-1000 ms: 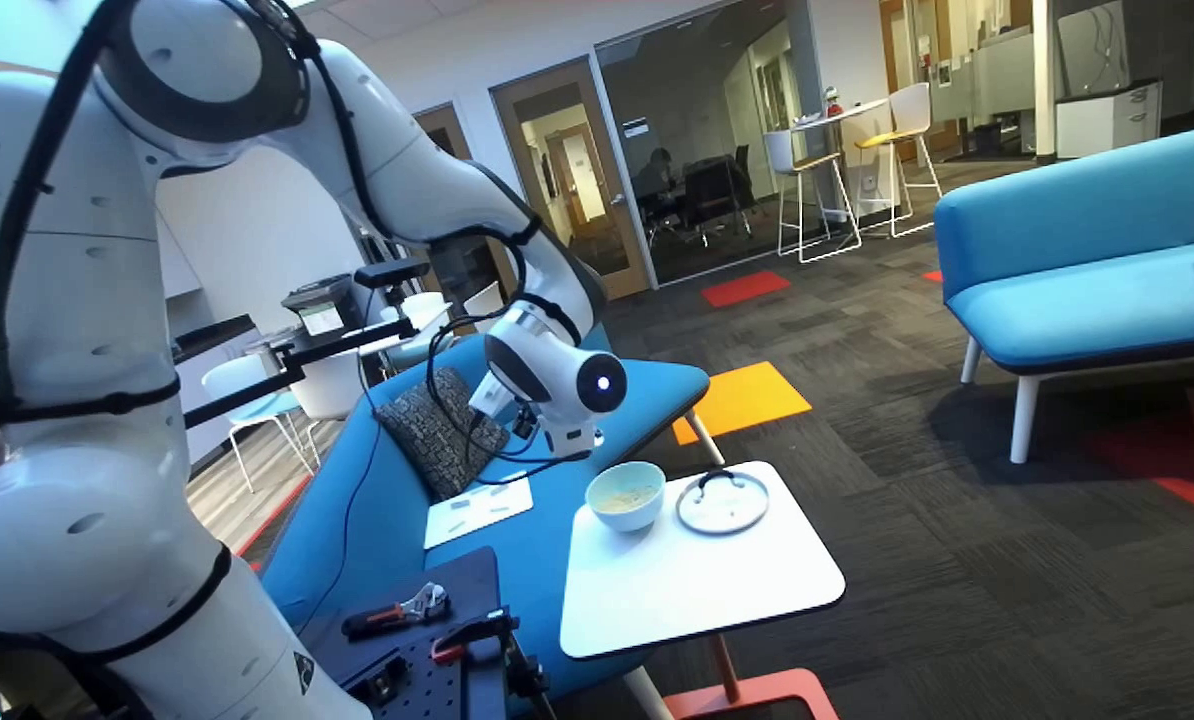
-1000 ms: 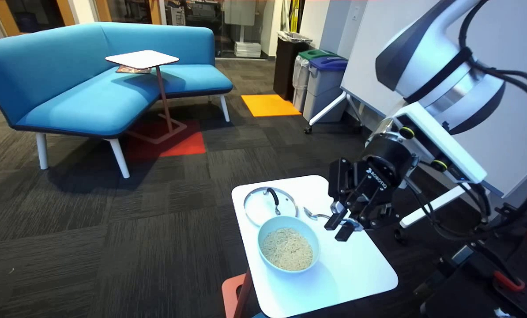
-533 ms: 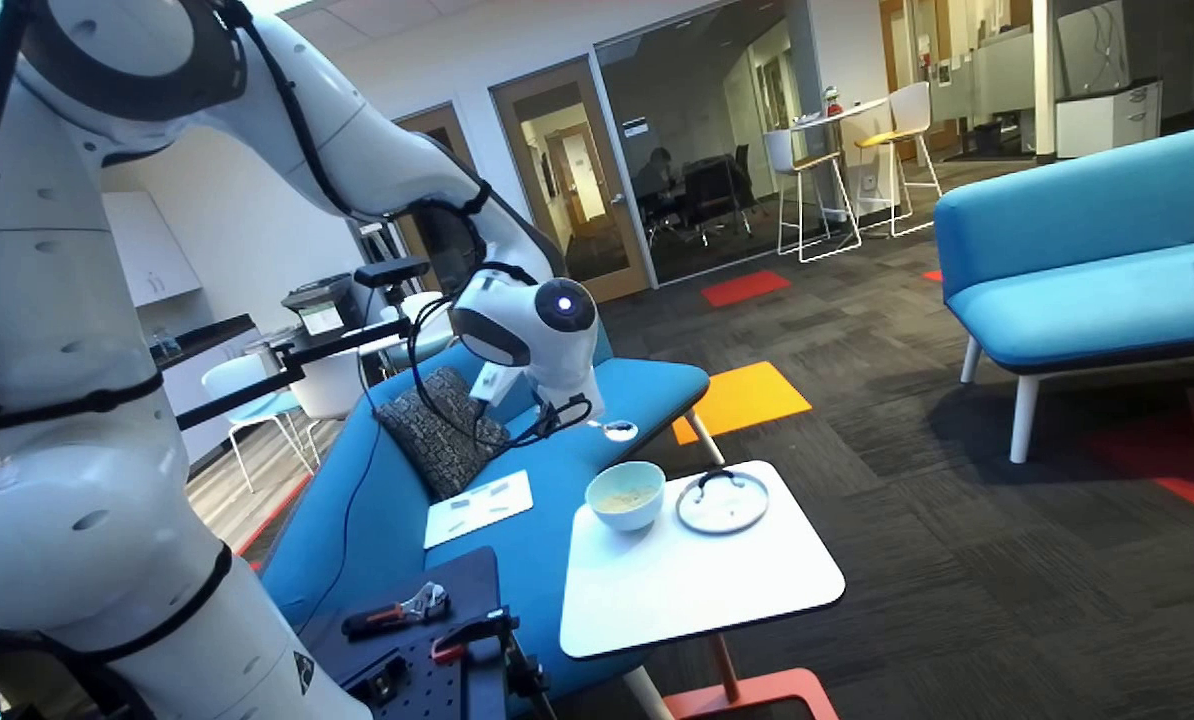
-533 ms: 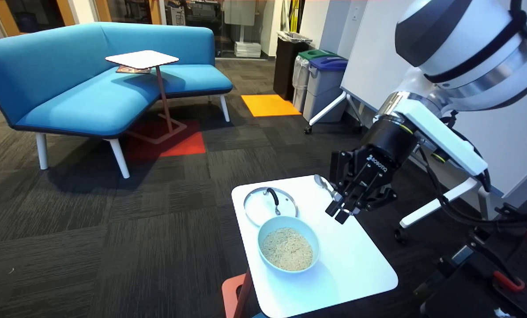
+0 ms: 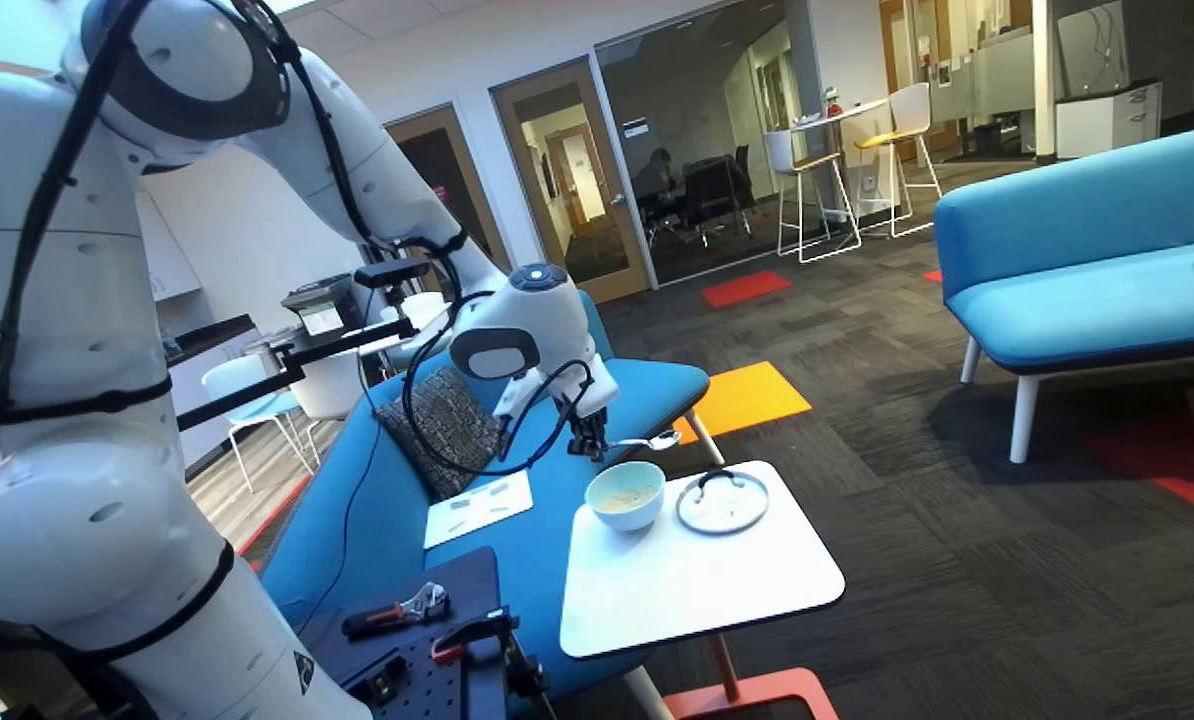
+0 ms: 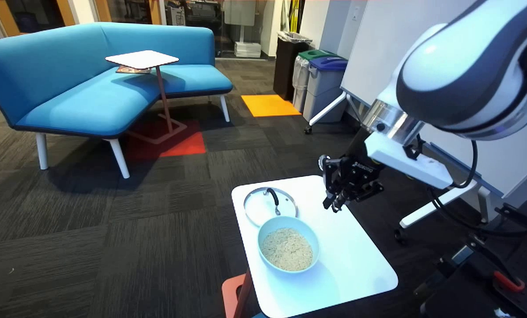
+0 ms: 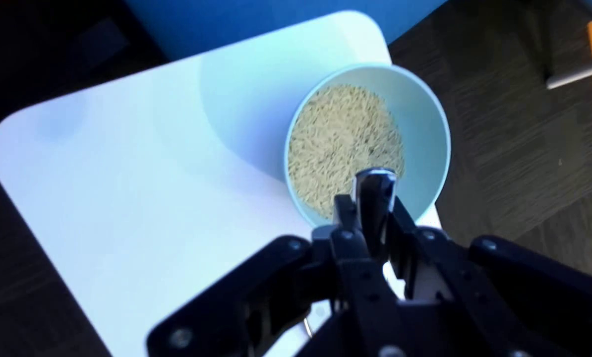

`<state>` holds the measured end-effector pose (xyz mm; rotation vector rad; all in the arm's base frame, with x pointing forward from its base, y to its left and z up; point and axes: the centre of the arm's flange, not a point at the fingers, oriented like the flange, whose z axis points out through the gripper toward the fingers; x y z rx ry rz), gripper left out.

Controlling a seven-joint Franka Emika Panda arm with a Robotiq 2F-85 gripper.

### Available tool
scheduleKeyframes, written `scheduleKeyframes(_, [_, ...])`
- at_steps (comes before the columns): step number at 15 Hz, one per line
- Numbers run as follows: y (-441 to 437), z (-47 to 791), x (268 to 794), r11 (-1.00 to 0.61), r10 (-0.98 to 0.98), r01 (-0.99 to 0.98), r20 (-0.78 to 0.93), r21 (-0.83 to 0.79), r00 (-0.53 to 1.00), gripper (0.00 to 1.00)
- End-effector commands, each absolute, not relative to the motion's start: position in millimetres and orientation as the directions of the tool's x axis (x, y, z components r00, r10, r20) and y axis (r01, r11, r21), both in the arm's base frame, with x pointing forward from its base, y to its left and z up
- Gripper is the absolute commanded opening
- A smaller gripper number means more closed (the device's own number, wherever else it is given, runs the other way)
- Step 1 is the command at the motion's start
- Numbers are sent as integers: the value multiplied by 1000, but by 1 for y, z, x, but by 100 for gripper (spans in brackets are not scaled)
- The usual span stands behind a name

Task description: Pick the spoon in the bowl and put it on the table

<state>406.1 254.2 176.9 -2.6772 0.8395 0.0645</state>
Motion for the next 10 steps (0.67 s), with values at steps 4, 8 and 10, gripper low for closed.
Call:
scheduleKeyframes(4, [259,155,407,-774,-576,-578,-89,-260,812,5])
scheduleKeyframes(8, [224,135,434,-833,-520,-523,-65,-180,851,5])
scheduleKeyframes(10, [204,119,447,-872,-461,-467,-79,-145,884,5])
